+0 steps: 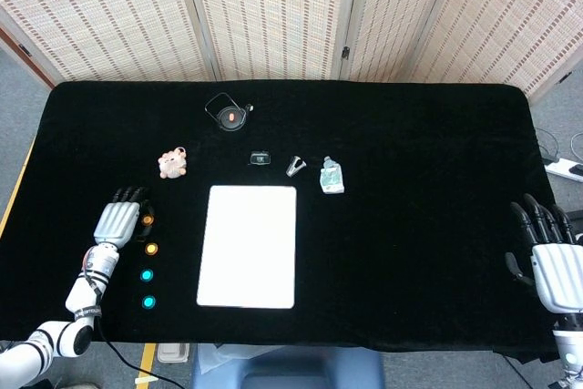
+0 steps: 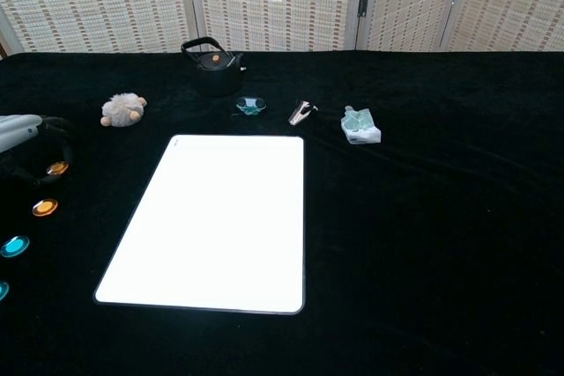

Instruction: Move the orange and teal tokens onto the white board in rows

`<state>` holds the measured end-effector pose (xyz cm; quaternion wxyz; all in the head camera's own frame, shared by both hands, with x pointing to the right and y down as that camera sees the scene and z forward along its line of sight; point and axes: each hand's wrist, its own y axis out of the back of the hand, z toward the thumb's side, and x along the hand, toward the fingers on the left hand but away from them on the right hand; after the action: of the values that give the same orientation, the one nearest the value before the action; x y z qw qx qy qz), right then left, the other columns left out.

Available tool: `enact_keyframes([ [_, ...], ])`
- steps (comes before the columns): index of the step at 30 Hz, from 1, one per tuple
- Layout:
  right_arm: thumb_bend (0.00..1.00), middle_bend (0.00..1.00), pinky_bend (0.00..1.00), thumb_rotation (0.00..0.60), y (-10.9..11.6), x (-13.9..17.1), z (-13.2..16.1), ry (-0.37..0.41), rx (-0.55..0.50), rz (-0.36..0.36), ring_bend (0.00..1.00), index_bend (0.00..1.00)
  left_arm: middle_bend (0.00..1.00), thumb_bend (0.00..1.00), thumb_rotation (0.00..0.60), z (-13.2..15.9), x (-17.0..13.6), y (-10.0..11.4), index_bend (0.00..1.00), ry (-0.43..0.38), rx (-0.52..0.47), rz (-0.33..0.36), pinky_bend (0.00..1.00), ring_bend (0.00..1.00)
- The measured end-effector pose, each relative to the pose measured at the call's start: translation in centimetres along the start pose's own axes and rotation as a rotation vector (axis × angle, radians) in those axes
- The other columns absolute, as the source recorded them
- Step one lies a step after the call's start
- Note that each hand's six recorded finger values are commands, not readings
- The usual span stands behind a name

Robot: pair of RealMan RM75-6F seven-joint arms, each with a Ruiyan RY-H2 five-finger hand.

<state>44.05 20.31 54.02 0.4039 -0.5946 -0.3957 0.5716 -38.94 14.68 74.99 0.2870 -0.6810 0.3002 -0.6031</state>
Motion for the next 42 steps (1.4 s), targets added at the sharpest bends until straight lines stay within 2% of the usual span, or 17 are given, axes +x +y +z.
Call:
enact_keyframes([
  [7,0.45,0.0,0.01,0.6,0.1,0.1,-0.2,-0.005,0.0,-0.003,0.09,0.0,0.15,0.46,0.6,3.3,0.2,1.3,0.5,-0.089,0.001,0.019,0.0,0.06],
  [13,0.45,0.0,0.01,0.6,0.2,0.2,-0.5,-0.009,0.0,-0.006,0.09,0.0,0.15,0.46,0.6,7.5,1.0,2.2,0.5,-0.187,0.029,0.024,0.0,0.06],
  [20,0.45,0.0,0.01,0.6,0.2,0.4,-0.9,-0.021,-0.002,-0.007,0.09,0.0,0.15,0.46,0.6,12.8,1.8,1.3,0.5,-0.293,0.06,-0.005,0.0,0.06],
  [26,0.45,0.0,0.01,0.6,0.2,0.6,-1.2,-0.031,-0.004,-0.008,0.09,0.0,0.14,0.46,0.6,15.6,1.7,0.2,0.49,-0.355,0.085,-0.032,0.0,0.05],
  [30,0.45,0.0,0.01,0.6,0.2,0.6,-1.3,-0.035,-0.006,-0.01,0.09,0.0,0.12,0.44,0.6,16.0,1.6,-0.1,0.33,-0.364,0.087,-0.042,0.0,0.04],
  [32,0.45,0.0,0.01,0.6,0.2,0.6,-1.3,-0.034,-0.007,-0.01,0.09,0.0,0.11,0.42,0.6,16.1,1.5,0.0,0.28,-0.364,0.078,-0.037,0.0,0.03],
  [37,0.45,0.0,0.01,0.6,0.4,0.5,-1.1,-0.023,-0.006,-0.016,0.09,0.0,0.11,0.42,0.6,15.5,0.9,0.8,0.33,-0.355,0.054,-0.005,0.0,0.03],
  [42,0.45,0.0,0.01,0.6,0.5,0.4,-0.8,-0.01,-0.005,-0.02,0.09,0.0,0.11,0.42,0.6,13.2,-0.5,1.8,0.4,-0.327,0.042,0.032,0.0,0.03],
])
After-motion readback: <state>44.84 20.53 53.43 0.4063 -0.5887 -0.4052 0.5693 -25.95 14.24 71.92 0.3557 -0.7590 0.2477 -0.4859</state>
